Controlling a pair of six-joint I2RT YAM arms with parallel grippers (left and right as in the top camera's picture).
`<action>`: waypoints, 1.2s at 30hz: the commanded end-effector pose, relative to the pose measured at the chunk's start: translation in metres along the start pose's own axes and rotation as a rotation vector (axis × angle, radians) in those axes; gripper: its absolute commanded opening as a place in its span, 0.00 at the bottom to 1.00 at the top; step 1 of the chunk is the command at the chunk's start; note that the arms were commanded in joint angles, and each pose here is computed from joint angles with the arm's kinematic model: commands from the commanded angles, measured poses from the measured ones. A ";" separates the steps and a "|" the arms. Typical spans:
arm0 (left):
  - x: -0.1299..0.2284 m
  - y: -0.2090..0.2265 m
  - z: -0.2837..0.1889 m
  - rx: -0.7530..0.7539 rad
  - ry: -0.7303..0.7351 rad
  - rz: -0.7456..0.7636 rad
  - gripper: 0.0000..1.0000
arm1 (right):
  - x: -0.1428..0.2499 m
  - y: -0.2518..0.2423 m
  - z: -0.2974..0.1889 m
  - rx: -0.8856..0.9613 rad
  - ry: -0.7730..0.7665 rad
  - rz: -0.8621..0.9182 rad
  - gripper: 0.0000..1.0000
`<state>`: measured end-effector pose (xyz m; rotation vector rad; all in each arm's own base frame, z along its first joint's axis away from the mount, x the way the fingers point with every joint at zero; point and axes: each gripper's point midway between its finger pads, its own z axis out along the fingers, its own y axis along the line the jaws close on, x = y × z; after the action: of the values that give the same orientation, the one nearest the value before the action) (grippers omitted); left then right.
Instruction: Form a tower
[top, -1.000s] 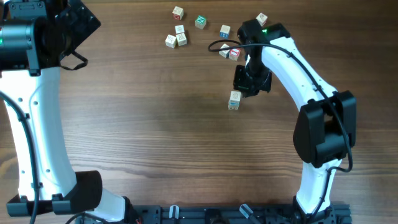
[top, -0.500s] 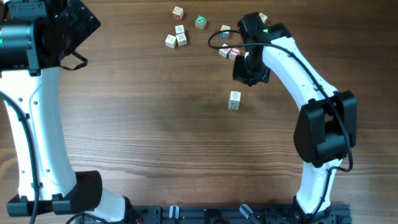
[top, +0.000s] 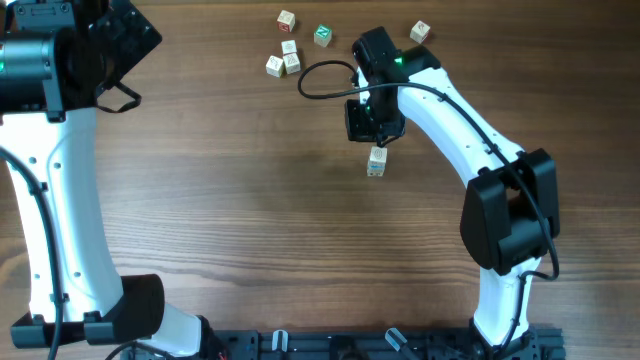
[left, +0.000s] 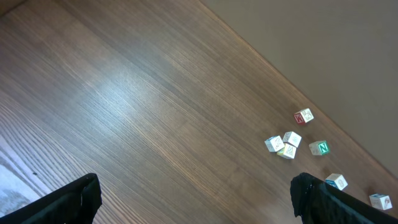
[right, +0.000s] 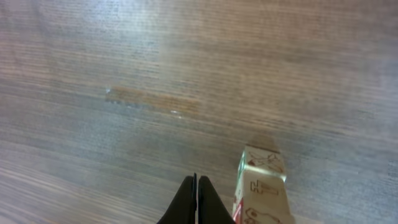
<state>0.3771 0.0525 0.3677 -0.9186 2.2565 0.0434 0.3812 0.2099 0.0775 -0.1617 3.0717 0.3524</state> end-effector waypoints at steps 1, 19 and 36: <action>-0.006 0.004 -0.010 0.002 -0.034 -0.025 1.00 | 0.001 0.004 -0.013 -0.015 -0.006 -0.019 0.04; -0.006 0.004 -0.010 0.002 -0.034 -0.025 1.00 | 0.019 0.000 -0.013 0.004 0.067 -0.018 0.04; -0.006 0.004 -0.010 0.002 -0.034 -0.025 1.00 | 0.022 0.001 -0.013 -0.003 0.082 -0.031 0.04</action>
<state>0.3770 0.0525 0.3677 -0.9187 2.2569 0.0436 0.3558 0.1999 0.0758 -0.1919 3.1795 0.3116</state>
